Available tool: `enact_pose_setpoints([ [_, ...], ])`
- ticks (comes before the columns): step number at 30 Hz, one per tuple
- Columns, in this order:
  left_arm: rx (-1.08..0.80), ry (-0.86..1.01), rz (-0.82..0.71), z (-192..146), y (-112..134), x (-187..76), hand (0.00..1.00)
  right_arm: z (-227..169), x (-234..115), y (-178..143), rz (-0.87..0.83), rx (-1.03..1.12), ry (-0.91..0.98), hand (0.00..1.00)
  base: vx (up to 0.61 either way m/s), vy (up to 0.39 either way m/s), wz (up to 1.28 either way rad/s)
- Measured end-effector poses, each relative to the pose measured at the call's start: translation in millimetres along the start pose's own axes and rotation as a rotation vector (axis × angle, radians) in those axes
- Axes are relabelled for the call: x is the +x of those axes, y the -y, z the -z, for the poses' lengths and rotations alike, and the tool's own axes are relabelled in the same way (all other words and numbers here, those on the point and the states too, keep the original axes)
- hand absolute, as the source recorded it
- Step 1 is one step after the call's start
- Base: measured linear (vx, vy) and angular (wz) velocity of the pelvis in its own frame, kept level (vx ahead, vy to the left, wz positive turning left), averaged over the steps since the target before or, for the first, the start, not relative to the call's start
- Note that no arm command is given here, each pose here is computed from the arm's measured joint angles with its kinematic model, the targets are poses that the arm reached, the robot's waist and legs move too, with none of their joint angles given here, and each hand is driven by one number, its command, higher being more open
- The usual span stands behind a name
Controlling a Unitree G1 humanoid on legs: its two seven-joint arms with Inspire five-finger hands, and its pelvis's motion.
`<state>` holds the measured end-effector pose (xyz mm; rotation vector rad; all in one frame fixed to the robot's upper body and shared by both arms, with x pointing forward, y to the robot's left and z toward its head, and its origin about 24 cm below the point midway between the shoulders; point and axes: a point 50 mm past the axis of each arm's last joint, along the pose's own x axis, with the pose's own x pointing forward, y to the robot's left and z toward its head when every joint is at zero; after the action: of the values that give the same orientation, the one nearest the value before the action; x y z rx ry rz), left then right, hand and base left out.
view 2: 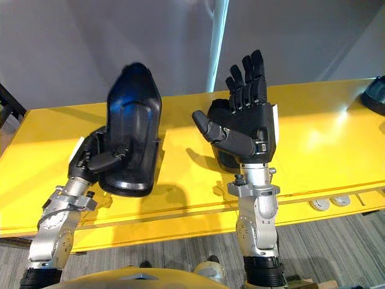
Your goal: Walk over and take three plastic housings, then place them on the shelf
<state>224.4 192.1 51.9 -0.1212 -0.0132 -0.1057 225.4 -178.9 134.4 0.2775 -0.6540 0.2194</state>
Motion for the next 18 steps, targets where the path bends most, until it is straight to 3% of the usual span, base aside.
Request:
enact_pose_setpoints([
  [4, -0.027, -0.062, -0.104, 13, 2, 8, 0.00, 0, 2, 4, -0.009, -0.023, -0.031, 1.00, -0.06, -0.004, 0.01],
  [8, -0.012, 0.064, -0.229, -16, 5, 39, 0.00, -7, 20, 2, -0.044, -0.045, 0.007, 1.00, -0.10, 0.000, 0.07],
  [12, -0.035, 0.117, -0.303, -25, 8, 46, 0.00, -10, 28, -1, -0.059, -0.078, 0.028, 1.00, -0.09, 0.007, -0.01],
  [13, -0.035, 0.132, -0.312, -28, 8, 46, 1.00, -9, 28, -2, -0.060, -0.075, 0.026, 1.00, 0.00, 0.000, 0.00],
  [18, -0.042, 0.185, -0.326, -42, 11, 56, 1.00, -11, 33, -7, -0.079, -0.066, 0.046, 1.00, 0.00, 0.005, 0.03],
])
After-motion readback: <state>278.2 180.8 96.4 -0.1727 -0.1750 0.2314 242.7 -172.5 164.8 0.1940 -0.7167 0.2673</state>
